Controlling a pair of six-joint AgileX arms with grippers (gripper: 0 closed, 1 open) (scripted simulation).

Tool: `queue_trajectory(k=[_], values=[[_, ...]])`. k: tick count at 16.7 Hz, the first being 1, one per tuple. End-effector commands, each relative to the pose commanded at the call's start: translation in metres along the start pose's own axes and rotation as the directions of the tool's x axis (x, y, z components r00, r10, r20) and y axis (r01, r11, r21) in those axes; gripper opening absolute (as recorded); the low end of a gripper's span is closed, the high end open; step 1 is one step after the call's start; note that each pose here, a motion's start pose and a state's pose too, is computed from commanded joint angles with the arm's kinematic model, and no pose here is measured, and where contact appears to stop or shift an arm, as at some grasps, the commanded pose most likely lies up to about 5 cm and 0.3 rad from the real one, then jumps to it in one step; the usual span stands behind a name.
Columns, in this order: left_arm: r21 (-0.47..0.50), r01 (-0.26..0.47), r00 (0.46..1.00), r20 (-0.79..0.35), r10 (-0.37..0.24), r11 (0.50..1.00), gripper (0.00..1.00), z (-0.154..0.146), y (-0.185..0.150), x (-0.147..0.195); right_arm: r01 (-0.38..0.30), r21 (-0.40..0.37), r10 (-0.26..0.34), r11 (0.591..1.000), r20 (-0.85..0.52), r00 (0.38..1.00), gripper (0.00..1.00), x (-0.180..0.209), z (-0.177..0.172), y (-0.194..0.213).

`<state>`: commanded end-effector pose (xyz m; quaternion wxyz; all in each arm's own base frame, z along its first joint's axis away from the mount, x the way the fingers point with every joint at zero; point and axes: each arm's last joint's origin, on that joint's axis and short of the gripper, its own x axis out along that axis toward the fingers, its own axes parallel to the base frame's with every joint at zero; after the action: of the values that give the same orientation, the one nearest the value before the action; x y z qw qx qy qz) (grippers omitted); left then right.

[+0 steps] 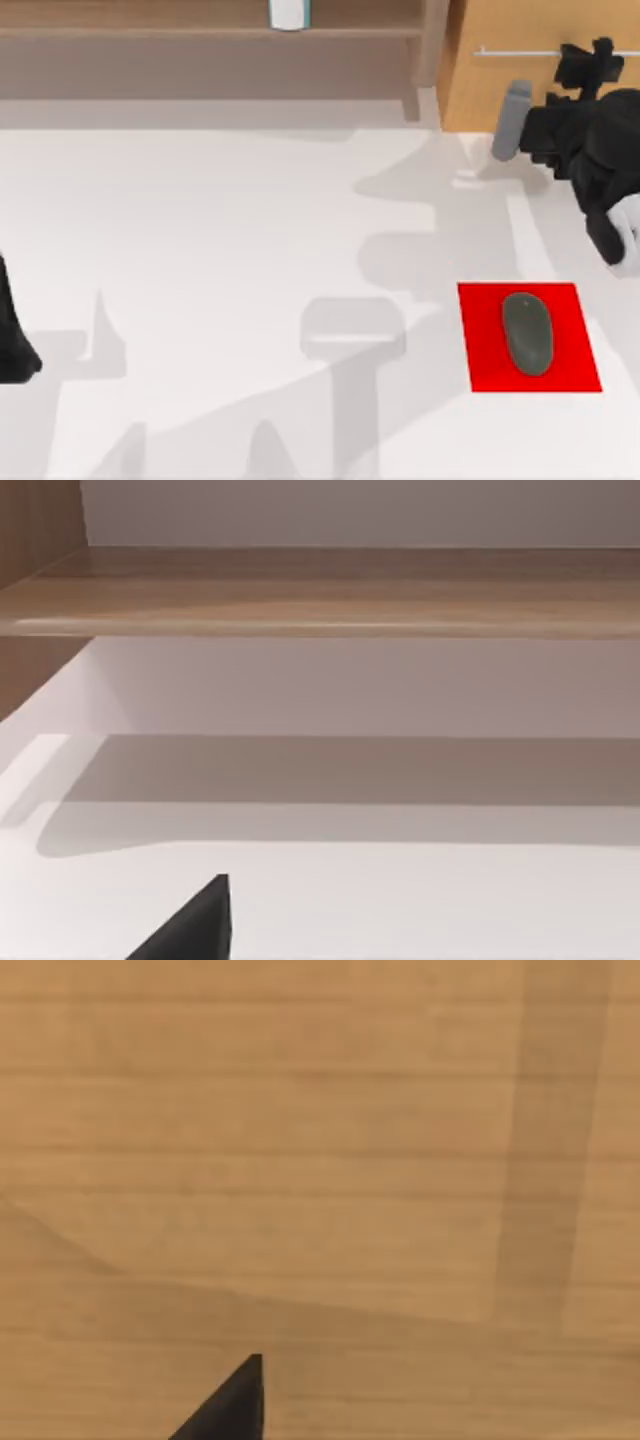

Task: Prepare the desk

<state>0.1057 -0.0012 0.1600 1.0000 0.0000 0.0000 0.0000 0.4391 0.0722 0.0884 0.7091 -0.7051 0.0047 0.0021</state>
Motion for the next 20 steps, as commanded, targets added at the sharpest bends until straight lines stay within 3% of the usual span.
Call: queue_trajectory(k=[3, 4, 13, 16, 20], values=[[0.000, 0.000, 1.000, 0.000, 0.000, 1.000, 1.00, 0.000, 0.000, 0.000, 0.000, 0.000, 0.000, 1.000, 0.000, 1.000, 1.00, 0.000, 0.000, 0.000], [0.000, 0.000, 1.000, 0.000, 0.000, 1.000, 1.00, 0.000, 0.000, 0.000, -0.055, -0.002, 0.055, 0.999, 0.004, 0.999, 1.00, -0.008, 0.001, 0.014], [0.000, 0.000, 1.000, 0.000, 0.000, 1.000, 1.00, 0.000, 0.000, 0.000, -0.012, 0.040, 0.005, 0.999, 0.168, 0.986, 1.00, -0.032, 0.026, 0.006], [0.000, 0.000, 1.000, 0.000, 0.000, 1.000, 1.00, 0.000, 0.000, 0.000, -0.003, 0.027, -0.001, 1.000, 0.132, 0.991, 1.00, -0.037, 0.021, 0.005], [0.000, 0.000, 1.000, 0.000, 0.000, 1.000, 1.00, 0.000, 0.000, 0.000, -0.041, 0.001, 0.041, 0.999, 0.024, 0.999, 1.00, -0.046, 0.004, 0.012]])
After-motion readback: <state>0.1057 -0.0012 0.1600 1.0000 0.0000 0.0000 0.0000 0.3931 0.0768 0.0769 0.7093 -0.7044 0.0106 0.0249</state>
